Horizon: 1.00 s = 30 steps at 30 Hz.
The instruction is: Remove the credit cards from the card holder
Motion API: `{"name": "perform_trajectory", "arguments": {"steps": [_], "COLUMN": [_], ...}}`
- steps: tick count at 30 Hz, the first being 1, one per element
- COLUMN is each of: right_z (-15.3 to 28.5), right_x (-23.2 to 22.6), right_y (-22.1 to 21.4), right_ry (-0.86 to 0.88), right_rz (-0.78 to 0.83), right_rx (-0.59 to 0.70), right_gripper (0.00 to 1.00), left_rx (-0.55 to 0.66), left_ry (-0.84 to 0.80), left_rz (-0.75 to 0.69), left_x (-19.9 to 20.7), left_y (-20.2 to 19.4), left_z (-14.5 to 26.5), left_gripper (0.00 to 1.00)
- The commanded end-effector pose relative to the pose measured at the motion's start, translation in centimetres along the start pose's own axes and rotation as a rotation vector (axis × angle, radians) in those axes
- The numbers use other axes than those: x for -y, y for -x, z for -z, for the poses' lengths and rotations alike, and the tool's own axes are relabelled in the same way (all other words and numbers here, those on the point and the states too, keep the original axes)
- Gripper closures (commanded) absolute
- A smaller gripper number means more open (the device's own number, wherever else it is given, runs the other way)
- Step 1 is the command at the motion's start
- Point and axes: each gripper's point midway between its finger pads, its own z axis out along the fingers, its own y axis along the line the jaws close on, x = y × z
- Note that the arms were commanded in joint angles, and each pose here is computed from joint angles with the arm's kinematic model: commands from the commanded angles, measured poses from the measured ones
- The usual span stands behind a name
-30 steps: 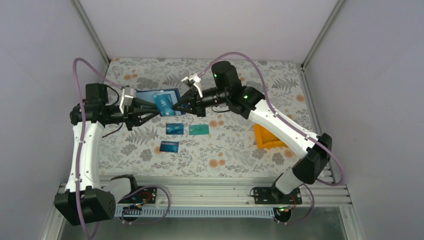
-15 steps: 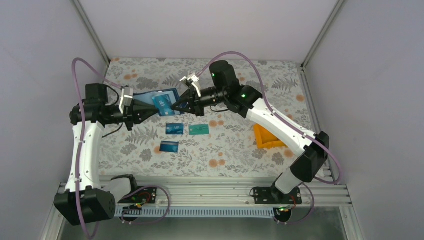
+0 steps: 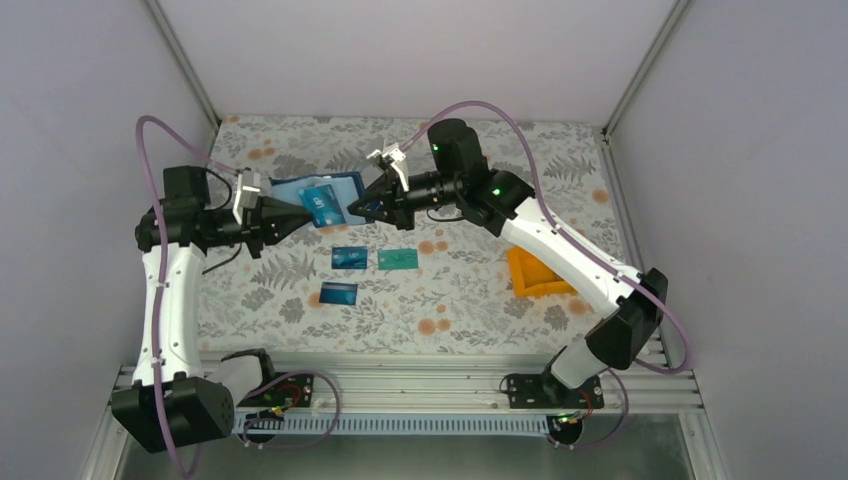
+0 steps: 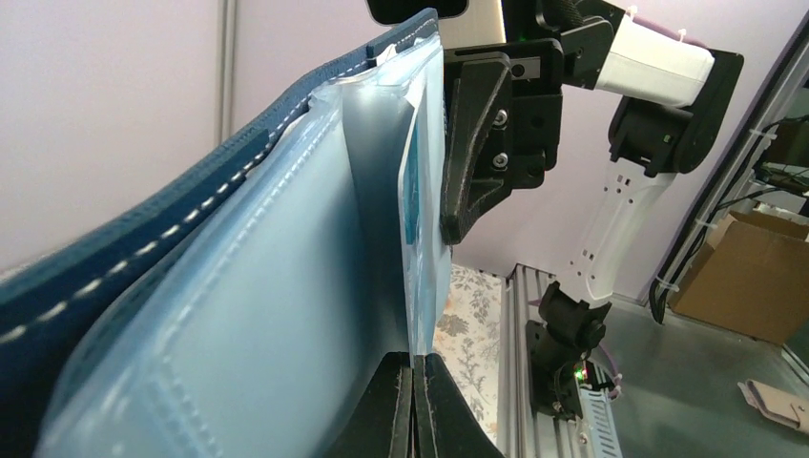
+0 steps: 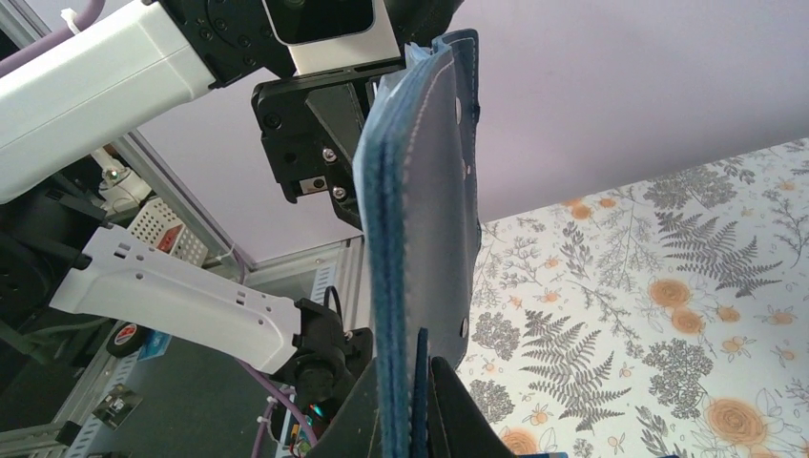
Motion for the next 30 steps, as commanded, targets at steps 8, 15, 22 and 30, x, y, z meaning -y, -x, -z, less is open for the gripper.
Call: {"name": "perform_trajectory", "arguments": {"steps": [8, 15, 22, 30], "right_z": [0.9, 4.8, 9.2, 5.3], "right_x": [-1.5, 5.4, 10.4, 7.6], "right_y": [1.7, -0.7, -5.3, -16.6], "right_ry": [0.047, -0.223, -0.398, -0.222], "right_rz": [0.054, -0.138, -0.402, -0.75], "right_rx": [0.031, 0.02, 0.004, -0.221], "right_gripper": [0.96, 0.96, 0.96, 0.96], "left_rx": [0.119, 0.119, 0.1, 0.084], "left_ry": [-0.101, -0.049, -0.013, 0.004], "left_rz": [-0.058, -0.044, -0.038, -0.036], "left_x": [2.1, 0.9, 0.3, 0.0], "left_y": [2.6, 2.8, 2.2, 2.1], "left_z": [0.4, 1.3, 1.4, 1.4], "left_gripper": [0.98, 0.98, 0.98, 0.98]}}
